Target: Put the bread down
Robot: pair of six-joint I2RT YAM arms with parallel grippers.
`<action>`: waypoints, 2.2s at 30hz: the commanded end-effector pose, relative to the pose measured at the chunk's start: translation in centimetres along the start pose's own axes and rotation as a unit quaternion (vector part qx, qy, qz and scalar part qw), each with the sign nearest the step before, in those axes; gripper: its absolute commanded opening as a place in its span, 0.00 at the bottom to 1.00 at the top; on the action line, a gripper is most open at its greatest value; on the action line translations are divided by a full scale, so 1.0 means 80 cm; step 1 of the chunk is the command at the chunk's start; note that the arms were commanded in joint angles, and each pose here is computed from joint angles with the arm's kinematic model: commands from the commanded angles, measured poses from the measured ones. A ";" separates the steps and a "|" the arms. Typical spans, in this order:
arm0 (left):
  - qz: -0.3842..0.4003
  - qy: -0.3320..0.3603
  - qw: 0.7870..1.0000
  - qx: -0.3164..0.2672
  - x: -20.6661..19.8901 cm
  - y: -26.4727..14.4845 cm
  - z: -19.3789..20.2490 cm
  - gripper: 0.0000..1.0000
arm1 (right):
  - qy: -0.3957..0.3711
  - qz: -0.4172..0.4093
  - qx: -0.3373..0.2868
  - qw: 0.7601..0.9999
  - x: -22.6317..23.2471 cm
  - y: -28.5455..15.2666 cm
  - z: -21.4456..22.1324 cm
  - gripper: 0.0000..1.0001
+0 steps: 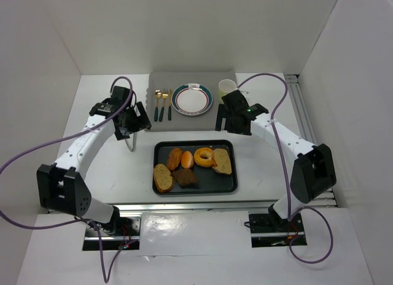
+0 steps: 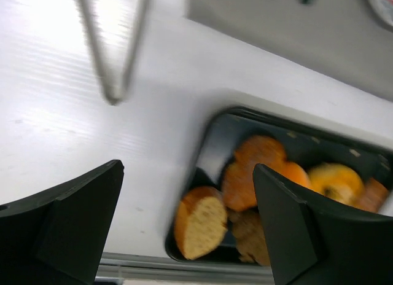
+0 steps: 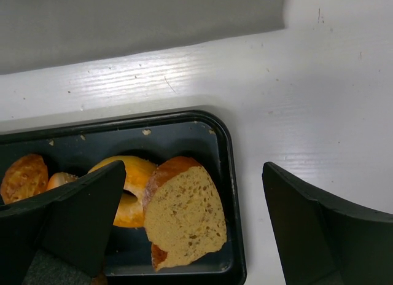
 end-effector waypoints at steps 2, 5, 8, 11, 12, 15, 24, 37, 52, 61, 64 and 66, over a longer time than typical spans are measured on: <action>-0.175 -0.017 0.984 0.013 0.073 0.021 -0.011 1.00 | 0.012 -0.030 -0.044 0.999 0.003 -0.014 -0.022 0.99; -0.178 -0.028 0.982 0.058 0.079 0.052 0.002 1.00 | 0.020 -0.060 -0.044 0.997 0.012 -0.016 -0.023 0.99; -0.172 -0.035 0.982 0.069 0.080 0.076 0.004 1.00 | 0.020 -0.064 -0.042 0.997 0.015 -0.012 -0.023 0.99; -0.185 -0.038 0.978 0.089 0.092 0.100 0.005 1.00 | 0.024 -0.062 -0.043 0.997 0.015 -0.012 -0.029 0.99; -0.179 -0.028 0.979 0.097 0.091 0.104 0.005 1.00 | 0.019 -0.061 -0.044 0.997 0.014 -0.012 -0.029 0.99; -0.188 -0.023 0.975 0.117 0.103 0.126 0.003 1.00 | 0.013 -0.058 -0.041 0.997 0.013 -0.009 -0.028 0.99; -0.175 -0.016 0.976 0.127 0.118 0.195 -0.033 1.00 | 0.021 -0.074 -0.033 0.997 0.022 -0.002 -0.030 0.99; -0.138 -0.024 0.987 0.083 0.134 0.214 -0.089 0.32 | 0.025 -0.077 -0.030 0.996 0.019 -0.006 -0.025 0.99; 0.029 0.150 0.988 -0.037 -0.028 0.000 -0.068 0.15 | 0.009 -0.088 -0.065 0.994 0.033 -0.027 -0.058 0.99; 0.010 0.238 0.971 -0.016 -0.043 -0.090 0.039 0.31 | 0.042 -0.113 -0.112 0.986 0.022 -0.066 -0.119 0.99; 0.019 0.244 0.969 -0.023 -0.038 -0.104 0.053 0.43 | 0.053 -0.128 -0.113 0.984 0.017 -0.071 -0.128 0.99; 0.047 0.247 0.968 -0.021 -0.045 -0.115 0.061 0.46 | 0.056 -0.124 -0.109 0.985 0.013 -0.065 -0.130 0.99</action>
Point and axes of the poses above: each gripper's point midway between its finger pads, its own y axis out along the fingers, its own x axis along the line the jaws close on, z = x × y, the point moved 2 cm from there along -y, back along the fingers, and after that the axes turned 12 degrees about y, right-handed, at the moved point
